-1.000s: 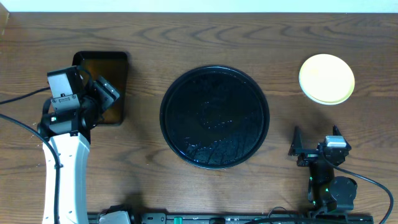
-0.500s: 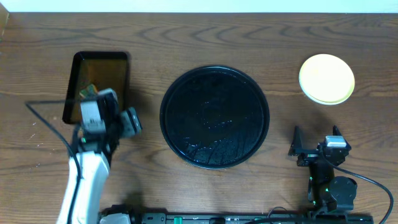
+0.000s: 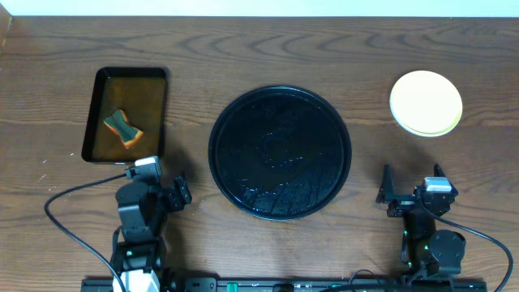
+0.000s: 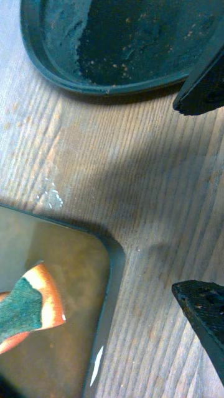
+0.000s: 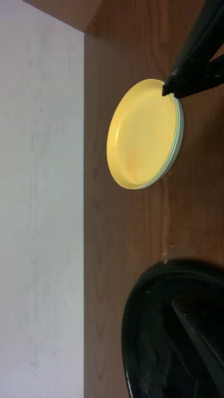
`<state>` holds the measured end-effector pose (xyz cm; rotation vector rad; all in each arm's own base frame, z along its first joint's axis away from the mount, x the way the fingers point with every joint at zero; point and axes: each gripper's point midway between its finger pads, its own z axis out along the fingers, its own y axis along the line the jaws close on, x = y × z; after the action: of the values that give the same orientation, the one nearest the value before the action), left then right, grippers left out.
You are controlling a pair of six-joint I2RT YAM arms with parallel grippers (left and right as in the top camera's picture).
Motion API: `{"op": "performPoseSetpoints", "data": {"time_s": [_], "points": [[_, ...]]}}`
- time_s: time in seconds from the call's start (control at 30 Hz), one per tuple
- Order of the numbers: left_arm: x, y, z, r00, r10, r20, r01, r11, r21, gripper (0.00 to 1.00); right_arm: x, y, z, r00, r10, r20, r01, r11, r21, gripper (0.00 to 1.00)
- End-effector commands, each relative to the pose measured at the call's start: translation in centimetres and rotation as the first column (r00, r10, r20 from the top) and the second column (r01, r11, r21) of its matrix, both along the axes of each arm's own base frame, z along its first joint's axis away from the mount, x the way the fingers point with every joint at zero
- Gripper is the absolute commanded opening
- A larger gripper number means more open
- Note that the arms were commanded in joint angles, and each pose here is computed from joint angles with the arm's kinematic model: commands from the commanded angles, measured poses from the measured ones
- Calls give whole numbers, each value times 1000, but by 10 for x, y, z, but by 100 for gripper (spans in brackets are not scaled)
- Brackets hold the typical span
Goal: Clean dirty plates on tray and stack at the side
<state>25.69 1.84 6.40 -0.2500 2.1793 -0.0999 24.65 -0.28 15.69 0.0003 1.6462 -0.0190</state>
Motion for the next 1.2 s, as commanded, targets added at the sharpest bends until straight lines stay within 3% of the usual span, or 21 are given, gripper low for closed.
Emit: {"op": "performPoseSetpoints", "data": {"time_s": [0.0, 0.33, 0.73, 0.97, 1.17], "points": [[-6, -3, 0, 998, -27, 54, 26, 999, 27, 85, 0, -1, -1, 1000, -5, -1, 5, 1000, -12, 99], [-11, -19, 13, 971, -143, 191, 119, 984, 132, 85, 0, -1, -1, 1000, -5, -1, 5, 1000, -12, 99], [-12, -19, 42, 939, -143, 313, 97, 983, 158, 85, 0, -1, -1, 1000, -5, -1, 5, 1000, -12, 99], [-13, -20, 75, 883, -139, 449, 77, 985, 153, 85, 0, -1, -1, 1000, -5, -2, 5, 1000, -12, 99], [-13, -14, 74, 889, -107, 445, 43, 988, 151, 85, 0, -1, -1, 1000, -5, -1, 5, 1000, -12, 99]]}}
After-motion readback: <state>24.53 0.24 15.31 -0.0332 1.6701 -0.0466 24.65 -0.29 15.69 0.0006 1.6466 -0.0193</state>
